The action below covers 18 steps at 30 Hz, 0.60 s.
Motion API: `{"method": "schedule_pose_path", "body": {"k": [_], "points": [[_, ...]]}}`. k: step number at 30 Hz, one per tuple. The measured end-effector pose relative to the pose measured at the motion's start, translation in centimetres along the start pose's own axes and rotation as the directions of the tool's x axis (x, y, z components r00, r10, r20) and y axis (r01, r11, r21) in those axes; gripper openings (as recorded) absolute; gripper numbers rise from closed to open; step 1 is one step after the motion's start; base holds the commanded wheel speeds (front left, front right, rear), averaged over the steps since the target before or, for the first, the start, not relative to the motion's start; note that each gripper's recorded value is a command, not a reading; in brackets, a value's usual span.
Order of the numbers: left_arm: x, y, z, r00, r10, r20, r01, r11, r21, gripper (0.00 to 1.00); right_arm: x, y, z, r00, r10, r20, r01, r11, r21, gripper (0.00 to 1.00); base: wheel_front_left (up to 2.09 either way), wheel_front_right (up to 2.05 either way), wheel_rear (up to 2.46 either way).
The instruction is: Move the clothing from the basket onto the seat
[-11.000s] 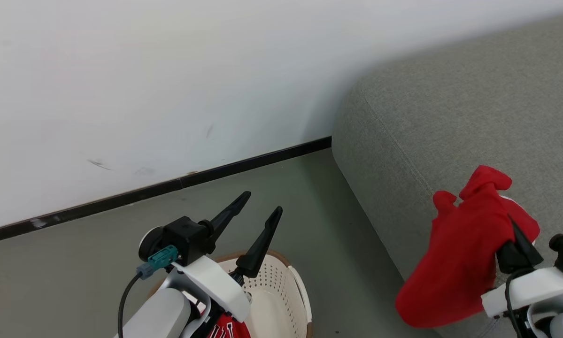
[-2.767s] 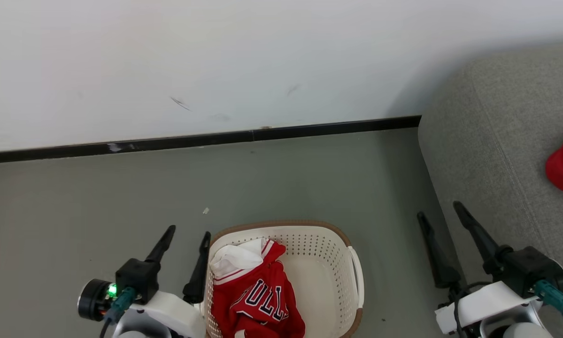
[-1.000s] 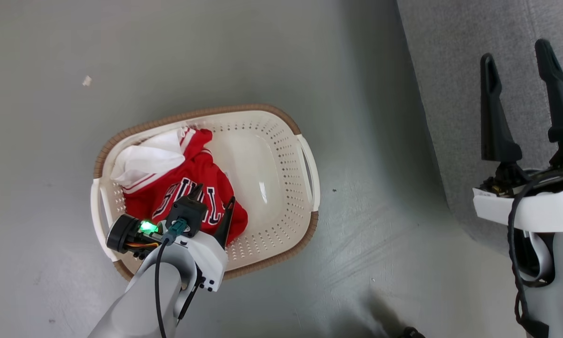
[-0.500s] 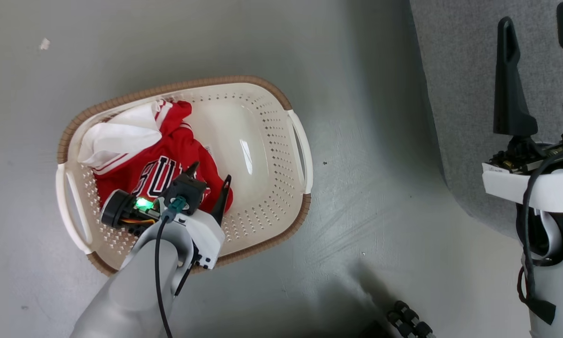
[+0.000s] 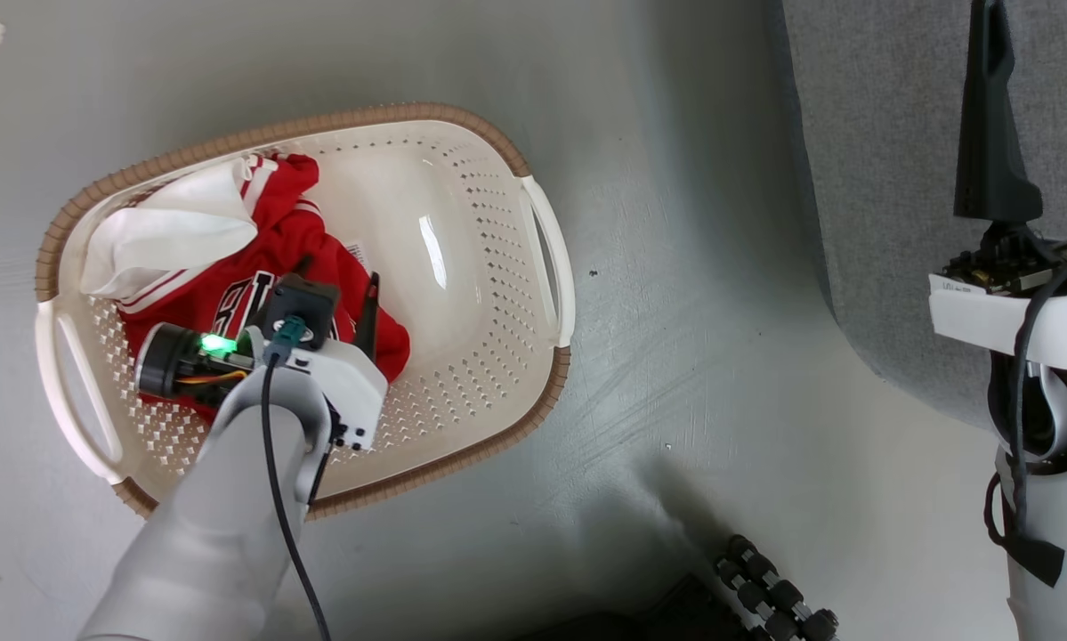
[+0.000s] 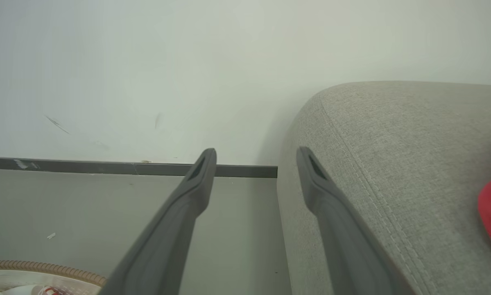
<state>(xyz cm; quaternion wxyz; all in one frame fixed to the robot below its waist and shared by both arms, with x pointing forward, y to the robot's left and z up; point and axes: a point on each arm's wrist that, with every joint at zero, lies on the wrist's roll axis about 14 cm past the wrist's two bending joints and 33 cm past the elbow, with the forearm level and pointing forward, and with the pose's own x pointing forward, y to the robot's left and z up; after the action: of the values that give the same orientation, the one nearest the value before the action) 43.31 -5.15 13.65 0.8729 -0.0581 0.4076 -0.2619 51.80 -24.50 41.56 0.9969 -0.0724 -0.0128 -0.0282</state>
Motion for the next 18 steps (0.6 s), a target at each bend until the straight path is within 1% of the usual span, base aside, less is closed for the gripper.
{"method": "schedule_pose_path", "body": {"k": [7, 16, 17, 18], "points": [[0.9, 3.1, -1.6, 0.994, 0.101, -0.042, -0.099, 0.994, 0.045, 1.0, 0.3, -0.2, -0.9, 1.0, -0.002, -0.012, 0.002, 1.0, -0.01, 1.0, 0.0, 0.0, 0.0], [1.0, 3.5, -4.4, 0.984, 0.129, -0.12, -0.123, 0.991, 0.061, 1.0, 1.2, 0.1, -1.2, 1.0, 0.007, 0.001, -0.007, 1.0, 0.0, 1.0, 0.0, 0.0, 0.0], [1.0, 3.5, -4.5, 0.984, 0.13, -0.122, -0.123, 0.99, 0.062, 0.93, 1.2, 0.1, -1.2, 1.0, 0.007, 0.0, -0.007, 1.0, 0.0, 1.0, 0.0, 0.0, 0.0], [1.1, 3.6, -4.5, 0.984, 0.131, -0.123, -0.124, 0.99, 0.062, 0.44, 1.2, 0.1, -1.3, 1.0, 0.007, -0.001, -0.007, 1.0, 0.0, 1.0, 0.0, 0.0, 0.0]]}}
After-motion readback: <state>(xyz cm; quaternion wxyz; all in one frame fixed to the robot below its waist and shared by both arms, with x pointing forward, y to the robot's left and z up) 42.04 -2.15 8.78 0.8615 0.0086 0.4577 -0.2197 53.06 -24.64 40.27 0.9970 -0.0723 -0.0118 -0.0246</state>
